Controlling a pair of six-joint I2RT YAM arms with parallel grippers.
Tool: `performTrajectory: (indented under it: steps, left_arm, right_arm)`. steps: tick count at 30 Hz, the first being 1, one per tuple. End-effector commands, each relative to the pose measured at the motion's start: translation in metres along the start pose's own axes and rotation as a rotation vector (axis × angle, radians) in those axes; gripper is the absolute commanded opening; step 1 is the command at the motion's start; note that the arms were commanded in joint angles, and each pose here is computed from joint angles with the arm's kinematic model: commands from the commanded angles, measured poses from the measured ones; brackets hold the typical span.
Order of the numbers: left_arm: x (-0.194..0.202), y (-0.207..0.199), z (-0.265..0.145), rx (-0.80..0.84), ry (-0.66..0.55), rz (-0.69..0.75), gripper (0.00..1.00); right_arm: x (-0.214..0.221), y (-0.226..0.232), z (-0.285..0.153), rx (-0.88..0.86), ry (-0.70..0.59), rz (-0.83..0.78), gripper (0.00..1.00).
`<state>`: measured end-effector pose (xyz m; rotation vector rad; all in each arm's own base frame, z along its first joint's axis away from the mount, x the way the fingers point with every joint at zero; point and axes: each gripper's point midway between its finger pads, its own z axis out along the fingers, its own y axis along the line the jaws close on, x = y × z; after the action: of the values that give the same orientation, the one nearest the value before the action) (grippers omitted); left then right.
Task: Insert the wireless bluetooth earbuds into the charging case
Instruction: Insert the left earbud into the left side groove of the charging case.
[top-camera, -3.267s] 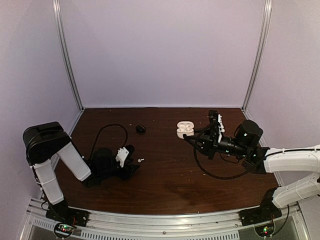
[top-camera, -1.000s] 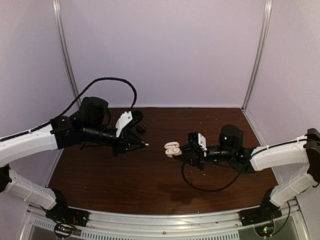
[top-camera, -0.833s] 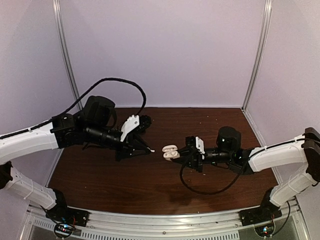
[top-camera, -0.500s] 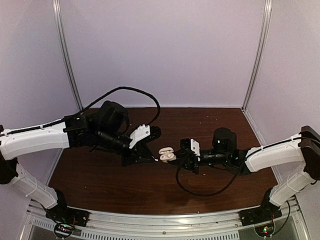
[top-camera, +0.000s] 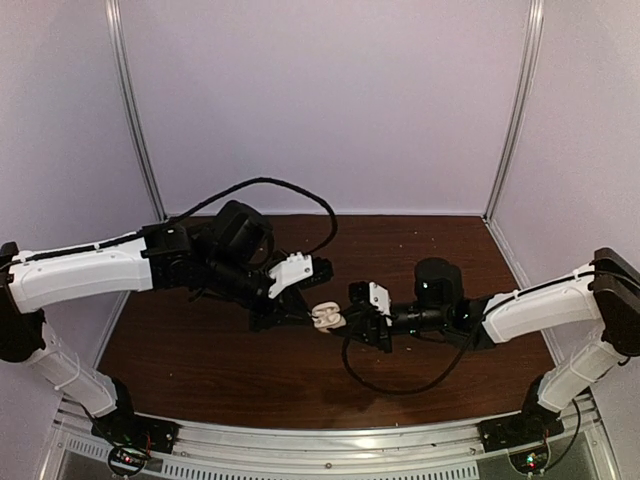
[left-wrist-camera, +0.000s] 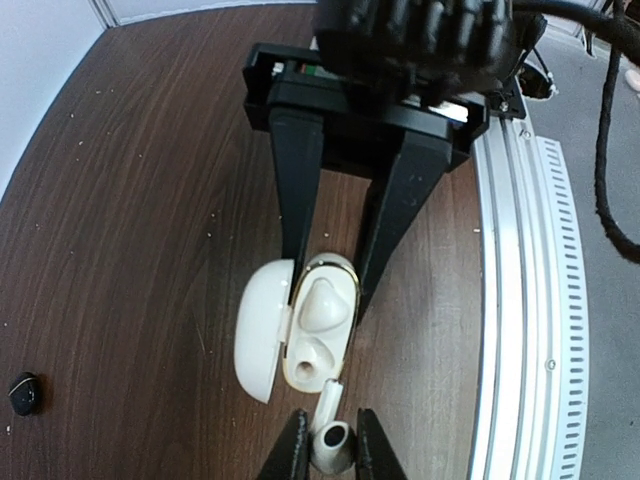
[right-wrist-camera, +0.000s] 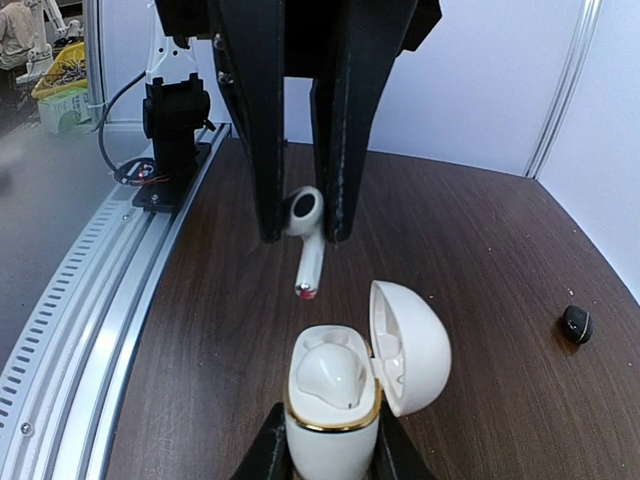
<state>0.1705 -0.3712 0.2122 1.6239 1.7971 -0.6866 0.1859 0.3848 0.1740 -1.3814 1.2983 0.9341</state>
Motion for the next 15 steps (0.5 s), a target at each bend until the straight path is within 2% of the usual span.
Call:
performTrajectory:
  steps: [1,15]
  left_arm:
    - [0.001,0.002,0.0,-0.022,0.038,0.063,0.09]
    - [0.007,0.006,0.009,-0.032,0.077,0.086,0.09]
  right_arm:
    - [-0.012,-0.001,0.005,-0.014,-0.026,0.025,0.0]
    - [-0.01,0.011,0.009,-0.099,-0.013,0.04,0.0]
